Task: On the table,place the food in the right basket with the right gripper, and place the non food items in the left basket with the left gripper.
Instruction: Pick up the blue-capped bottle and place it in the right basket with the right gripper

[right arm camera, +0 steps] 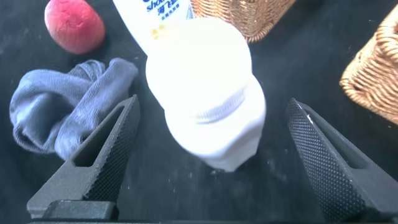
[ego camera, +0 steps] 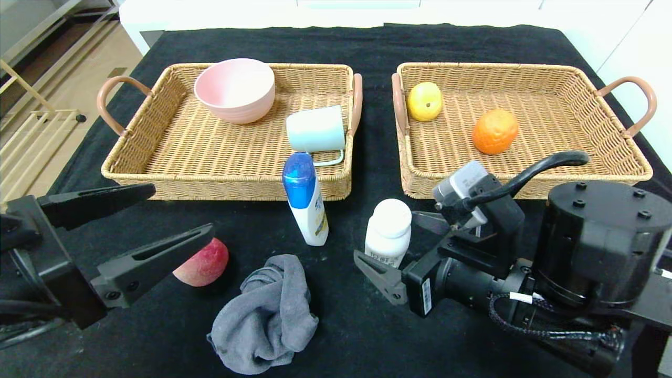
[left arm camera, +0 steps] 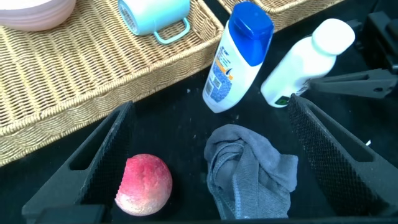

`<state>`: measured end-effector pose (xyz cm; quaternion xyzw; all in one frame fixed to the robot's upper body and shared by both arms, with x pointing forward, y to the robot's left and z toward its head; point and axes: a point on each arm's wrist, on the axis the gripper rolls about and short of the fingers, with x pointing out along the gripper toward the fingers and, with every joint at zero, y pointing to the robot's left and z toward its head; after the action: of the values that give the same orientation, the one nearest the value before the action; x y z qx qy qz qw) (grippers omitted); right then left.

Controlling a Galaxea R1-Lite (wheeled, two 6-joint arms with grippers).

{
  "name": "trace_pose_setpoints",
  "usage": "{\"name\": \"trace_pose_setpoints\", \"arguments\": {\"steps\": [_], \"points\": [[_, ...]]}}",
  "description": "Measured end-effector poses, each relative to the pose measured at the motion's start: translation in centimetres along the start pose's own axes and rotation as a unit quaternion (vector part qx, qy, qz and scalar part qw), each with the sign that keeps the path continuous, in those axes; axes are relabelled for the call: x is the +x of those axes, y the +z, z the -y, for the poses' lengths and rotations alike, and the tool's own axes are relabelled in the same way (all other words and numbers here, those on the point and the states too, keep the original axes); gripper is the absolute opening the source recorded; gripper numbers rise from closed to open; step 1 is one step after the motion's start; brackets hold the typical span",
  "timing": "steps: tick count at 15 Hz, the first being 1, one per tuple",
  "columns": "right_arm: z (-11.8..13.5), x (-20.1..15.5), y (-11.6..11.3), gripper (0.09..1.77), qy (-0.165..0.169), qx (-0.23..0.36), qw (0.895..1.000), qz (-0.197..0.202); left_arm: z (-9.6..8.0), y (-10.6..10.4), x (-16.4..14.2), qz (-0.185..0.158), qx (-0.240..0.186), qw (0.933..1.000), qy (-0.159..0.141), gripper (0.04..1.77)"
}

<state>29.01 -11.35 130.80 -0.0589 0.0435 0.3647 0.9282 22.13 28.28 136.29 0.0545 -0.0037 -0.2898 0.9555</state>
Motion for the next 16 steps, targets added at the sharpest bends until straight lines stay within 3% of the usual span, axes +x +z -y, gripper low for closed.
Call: {"name": "trace_pose_setpoints", "arguments": {"steps": [4, 12, 16], "points": [[0.1, 1.0, 0.1, 1.71, -0.021, 0.005, 0.999, 0.024, 0.0, 0.0, 0.0, -0.001, 0.000, 1.0000, 0.000, 1.76], [0.3, 1.7, -0.7, 1.71, -0.026, 0.005, 1.000, 0.016, 0.0, -0.1, 0.1, -0.003, -0.001, 1.0000, -0.001, 1.76], [0.4, 1.7, -0.7, 1.13, -0.027, 0.005, 1.000, 0.015, 0.0, -0.2, 0.1, -0.004, -0.001, 1.0000, -0.001, 1.76]]}}
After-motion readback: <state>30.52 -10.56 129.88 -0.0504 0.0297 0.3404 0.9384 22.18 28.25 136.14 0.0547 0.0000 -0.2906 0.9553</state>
